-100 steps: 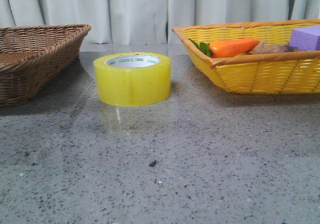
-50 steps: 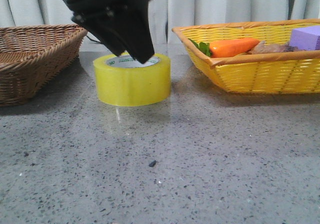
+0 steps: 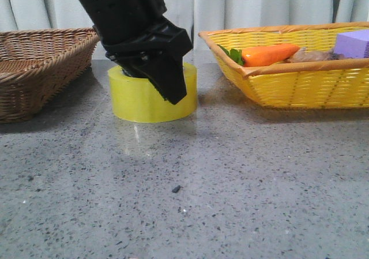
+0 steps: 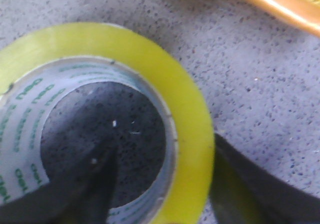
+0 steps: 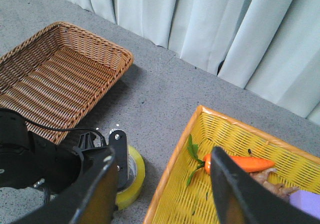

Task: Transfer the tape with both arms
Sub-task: 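Lower the left gripper onto the tape roll and grasp its rim, then lift the tape roll with the left gripper into the brown basket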

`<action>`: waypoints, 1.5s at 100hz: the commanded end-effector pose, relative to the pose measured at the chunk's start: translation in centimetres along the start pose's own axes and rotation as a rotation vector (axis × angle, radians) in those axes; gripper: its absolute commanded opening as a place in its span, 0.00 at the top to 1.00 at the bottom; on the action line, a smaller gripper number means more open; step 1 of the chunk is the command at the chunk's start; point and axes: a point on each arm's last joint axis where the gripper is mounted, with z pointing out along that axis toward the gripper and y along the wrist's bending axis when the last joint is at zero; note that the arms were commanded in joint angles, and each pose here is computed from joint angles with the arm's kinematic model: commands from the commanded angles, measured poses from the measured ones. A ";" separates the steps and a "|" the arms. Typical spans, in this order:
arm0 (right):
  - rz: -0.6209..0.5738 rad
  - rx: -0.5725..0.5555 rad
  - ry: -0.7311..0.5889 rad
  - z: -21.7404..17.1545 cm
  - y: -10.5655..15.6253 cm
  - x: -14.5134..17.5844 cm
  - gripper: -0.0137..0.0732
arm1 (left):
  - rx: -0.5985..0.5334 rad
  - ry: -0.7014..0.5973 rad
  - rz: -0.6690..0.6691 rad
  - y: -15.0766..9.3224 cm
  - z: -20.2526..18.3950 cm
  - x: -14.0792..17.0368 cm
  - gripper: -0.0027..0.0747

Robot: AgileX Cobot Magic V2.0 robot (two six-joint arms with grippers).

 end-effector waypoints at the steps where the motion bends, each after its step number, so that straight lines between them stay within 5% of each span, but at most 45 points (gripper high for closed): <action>1: 0.009 0.042 -0.030 -2.2 -1.1 -0.1 0.45 | -0.026 -0.143 0.007 -0.3 -2.6 -1.7 0.67; 21: 0.008 0.046 -0.030 -2.2 -1.2 -0.1 0.45 | -0.028 -0.151 0.006 -0.2 -2.6 -1.8 0.86; 40: 0.008 0.046 -0.030 -2.2 -1.2 -0.1 0.45 | -0.018 -0.155 0.017 -0.4 -4.5 -2.7 0.88; 58: 0.008 0.046 -0.030 -2.2 -1.2 -0.1 0.45 | -0.060 -0.254 0.039 0.2 -10.3 -4.6 0.89; 78: 0.008 0.046 -0.030 -2.2 -1.2 -0.1 0.45 | -0.176 -0.330 -0.032 3.8 -18.2 -3.8 0.89; 97: 0.008 0.046 -0.030 -2.2 -1.2 -0.1 0.45 | -0.282 -0.270 -0.189 8.9 -21.3 -0.2 0.89; 120: 0.008 0.046 -0.030 -2.2 -1.2 -0.1 0.45 | -0.331 -0.228 -0.309 12.5 -19.7 2.7 0.89; 150: 0.008 0.046 -0.030 -2.2 -1.2 -0.1 0.45 | -0.337 -0.203 -0.358 13.6 -14.4 5.1 0.89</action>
